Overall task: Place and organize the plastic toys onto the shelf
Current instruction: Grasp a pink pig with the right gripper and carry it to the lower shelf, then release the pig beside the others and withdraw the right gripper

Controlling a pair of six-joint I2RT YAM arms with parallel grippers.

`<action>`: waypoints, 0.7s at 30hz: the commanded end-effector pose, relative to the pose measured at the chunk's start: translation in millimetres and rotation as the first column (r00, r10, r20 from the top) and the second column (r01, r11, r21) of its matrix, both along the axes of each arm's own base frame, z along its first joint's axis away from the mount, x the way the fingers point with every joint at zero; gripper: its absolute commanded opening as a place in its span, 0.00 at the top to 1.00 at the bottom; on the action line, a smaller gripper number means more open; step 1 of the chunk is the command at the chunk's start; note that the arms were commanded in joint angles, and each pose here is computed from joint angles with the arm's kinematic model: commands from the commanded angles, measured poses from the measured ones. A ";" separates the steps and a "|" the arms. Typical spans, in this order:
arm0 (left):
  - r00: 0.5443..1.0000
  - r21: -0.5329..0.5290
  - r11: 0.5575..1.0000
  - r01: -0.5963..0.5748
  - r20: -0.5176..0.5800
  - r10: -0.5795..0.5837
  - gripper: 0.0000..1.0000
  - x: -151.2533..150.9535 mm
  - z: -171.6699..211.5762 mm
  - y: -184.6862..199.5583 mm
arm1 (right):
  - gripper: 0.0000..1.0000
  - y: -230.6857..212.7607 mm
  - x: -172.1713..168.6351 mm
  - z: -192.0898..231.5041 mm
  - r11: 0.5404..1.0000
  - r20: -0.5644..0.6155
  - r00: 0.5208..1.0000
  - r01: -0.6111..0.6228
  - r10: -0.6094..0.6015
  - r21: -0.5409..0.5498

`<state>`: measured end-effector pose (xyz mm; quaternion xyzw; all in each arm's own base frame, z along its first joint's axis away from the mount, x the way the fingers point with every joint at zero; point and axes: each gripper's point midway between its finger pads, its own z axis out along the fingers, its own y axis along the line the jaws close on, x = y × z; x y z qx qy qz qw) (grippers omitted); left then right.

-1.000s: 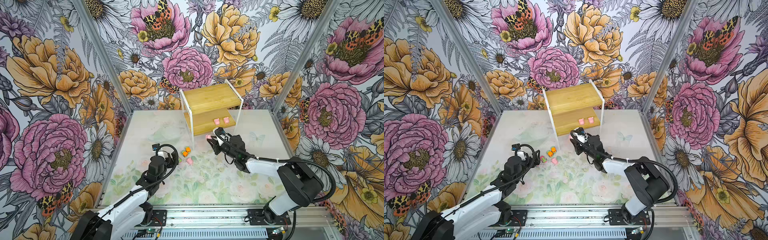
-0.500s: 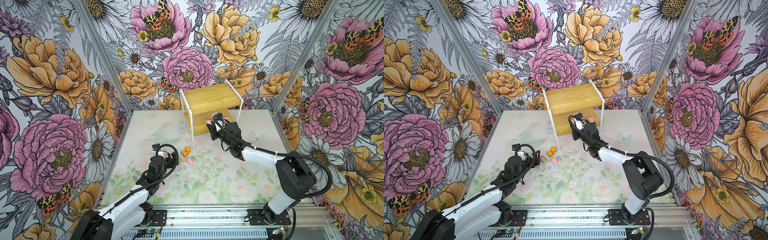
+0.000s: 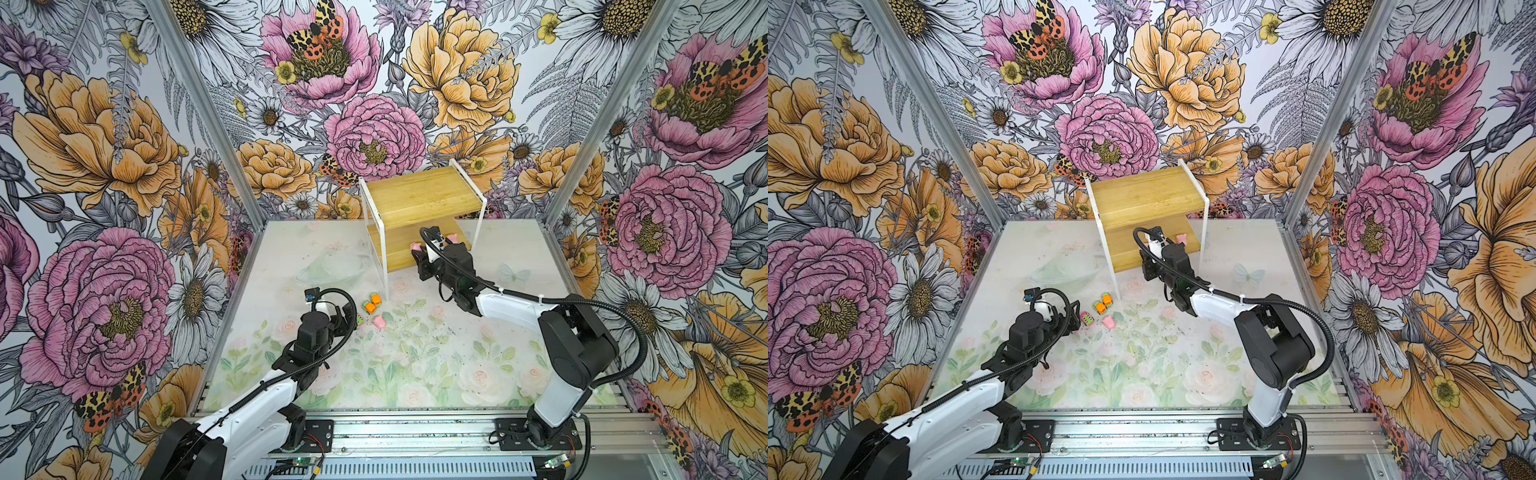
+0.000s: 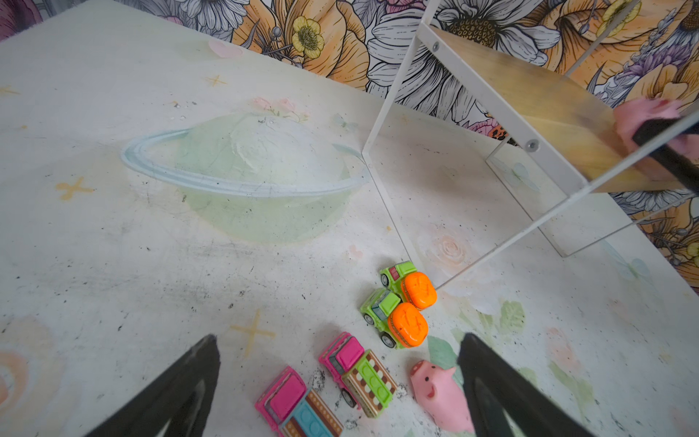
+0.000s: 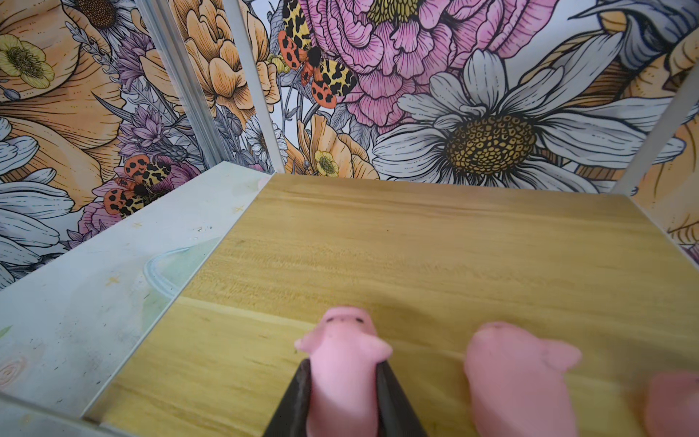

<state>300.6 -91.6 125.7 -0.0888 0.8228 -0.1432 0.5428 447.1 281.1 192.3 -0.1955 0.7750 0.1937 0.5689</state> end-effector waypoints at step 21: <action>1.000 0.002 1.000 0.008 0.006 -0.008 0.01 -1.9 0.4 2.2 | 0.41 -2.2 0.2 9.6 0.999 0.017 0.999 0.039 -0.039 -0.006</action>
